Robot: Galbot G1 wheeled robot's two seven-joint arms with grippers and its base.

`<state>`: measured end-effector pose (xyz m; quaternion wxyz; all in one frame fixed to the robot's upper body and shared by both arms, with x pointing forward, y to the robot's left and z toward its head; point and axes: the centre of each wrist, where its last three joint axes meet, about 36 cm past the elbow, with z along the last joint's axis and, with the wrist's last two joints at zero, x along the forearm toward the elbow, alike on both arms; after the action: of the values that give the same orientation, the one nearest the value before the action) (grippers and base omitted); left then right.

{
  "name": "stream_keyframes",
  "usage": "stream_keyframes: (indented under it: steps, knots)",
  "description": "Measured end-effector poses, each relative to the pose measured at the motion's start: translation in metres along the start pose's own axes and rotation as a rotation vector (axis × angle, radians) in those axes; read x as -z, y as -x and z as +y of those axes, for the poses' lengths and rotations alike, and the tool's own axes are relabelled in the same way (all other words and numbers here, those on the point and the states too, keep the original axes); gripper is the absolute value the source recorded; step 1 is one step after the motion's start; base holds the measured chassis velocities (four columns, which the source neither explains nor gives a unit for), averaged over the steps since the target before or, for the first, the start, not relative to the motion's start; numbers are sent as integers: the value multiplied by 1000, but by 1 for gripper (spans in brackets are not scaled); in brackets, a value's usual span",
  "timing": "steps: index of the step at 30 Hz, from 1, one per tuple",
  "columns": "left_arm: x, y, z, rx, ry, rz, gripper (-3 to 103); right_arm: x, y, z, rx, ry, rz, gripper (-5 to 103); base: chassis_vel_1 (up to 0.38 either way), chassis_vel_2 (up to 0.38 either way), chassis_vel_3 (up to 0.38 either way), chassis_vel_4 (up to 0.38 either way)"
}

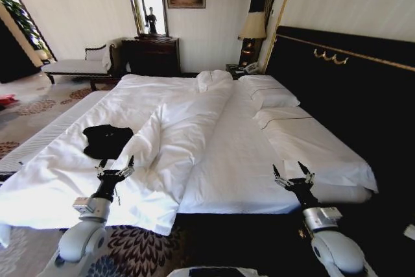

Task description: Fold the clothes on the bed.

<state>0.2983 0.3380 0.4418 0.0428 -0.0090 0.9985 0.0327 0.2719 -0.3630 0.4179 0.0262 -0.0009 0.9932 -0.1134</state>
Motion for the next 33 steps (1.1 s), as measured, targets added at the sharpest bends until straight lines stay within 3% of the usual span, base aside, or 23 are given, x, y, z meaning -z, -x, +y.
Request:
stream_keyframes:
  steps: [33]
  knots:
    - [8, -3, -2, -6, -3, -25, 100, -4, 1, 3, -21, 8, 14, 99, 25, 179, -24, -179]
